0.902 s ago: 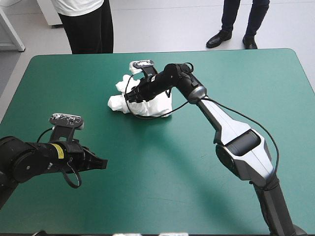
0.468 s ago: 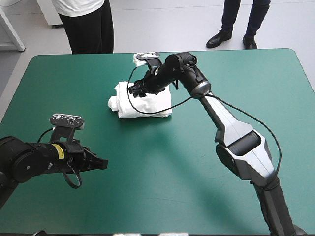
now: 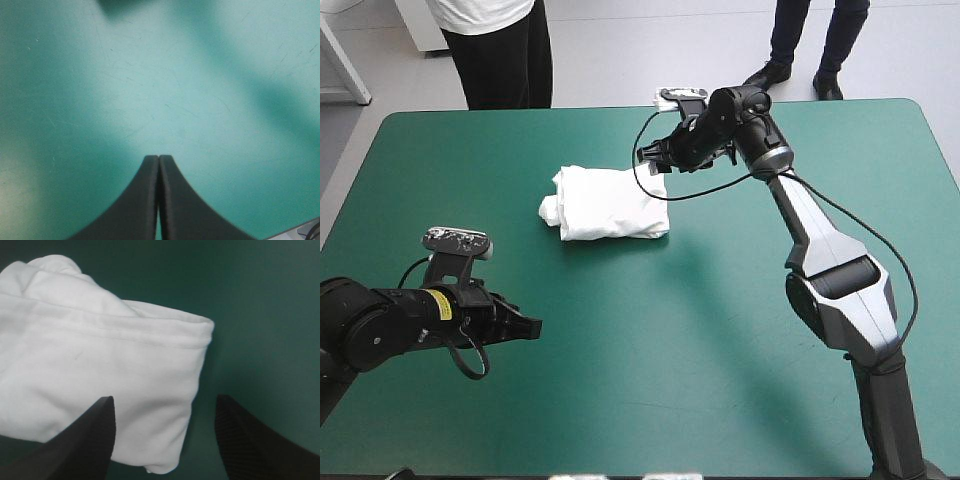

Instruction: Fold the cloth

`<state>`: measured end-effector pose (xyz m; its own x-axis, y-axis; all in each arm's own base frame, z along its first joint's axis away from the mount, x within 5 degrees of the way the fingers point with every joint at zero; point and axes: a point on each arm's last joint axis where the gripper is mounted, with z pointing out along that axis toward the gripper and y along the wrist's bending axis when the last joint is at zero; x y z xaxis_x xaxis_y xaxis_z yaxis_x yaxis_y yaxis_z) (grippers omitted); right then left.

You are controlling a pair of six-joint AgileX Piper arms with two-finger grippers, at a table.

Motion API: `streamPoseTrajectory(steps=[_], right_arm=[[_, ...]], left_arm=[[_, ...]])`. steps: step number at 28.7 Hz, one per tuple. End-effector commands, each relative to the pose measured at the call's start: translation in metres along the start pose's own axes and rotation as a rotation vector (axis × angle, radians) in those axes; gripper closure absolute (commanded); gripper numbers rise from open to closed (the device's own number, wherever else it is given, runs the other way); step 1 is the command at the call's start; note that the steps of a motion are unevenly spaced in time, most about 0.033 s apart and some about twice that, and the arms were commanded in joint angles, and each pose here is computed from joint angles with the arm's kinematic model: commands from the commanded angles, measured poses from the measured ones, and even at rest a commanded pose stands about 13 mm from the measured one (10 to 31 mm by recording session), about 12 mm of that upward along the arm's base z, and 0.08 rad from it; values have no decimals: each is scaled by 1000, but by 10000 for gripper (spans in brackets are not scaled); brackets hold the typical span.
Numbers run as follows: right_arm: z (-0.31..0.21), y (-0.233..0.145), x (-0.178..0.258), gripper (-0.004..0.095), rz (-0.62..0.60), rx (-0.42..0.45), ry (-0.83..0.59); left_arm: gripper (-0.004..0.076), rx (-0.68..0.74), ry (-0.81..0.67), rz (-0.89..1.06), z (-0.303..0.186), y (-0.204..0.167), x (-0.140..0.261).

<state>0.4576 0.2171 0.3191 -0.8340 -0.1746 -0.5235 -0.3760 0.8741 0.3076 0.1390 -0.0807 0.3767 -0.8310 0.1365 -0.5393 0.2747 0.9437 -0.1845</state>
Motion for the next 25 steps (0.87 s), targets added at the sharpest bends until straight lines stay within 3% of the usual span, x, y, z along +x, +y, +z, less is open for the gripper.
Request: streamPoseTrajectory(steps=[1, 20, 24, 25], right_arm=[[-37, 0, -10, 355, 7, -44, -81], [47, -15, 16, 359, 75, -151, 127], [57, -5, 21, 469, 55, -165, 149], [64, 3, 25, 571, 35, -170, 164]], left_arm=[[734, 29, -77, -9, -9, -3, -7], [734, 23, -104, -3, -7, -3, -11], [734, 24, -108, -3, -7, -3, -11], [734, 24, -108, -3, -7, -3, -11]])
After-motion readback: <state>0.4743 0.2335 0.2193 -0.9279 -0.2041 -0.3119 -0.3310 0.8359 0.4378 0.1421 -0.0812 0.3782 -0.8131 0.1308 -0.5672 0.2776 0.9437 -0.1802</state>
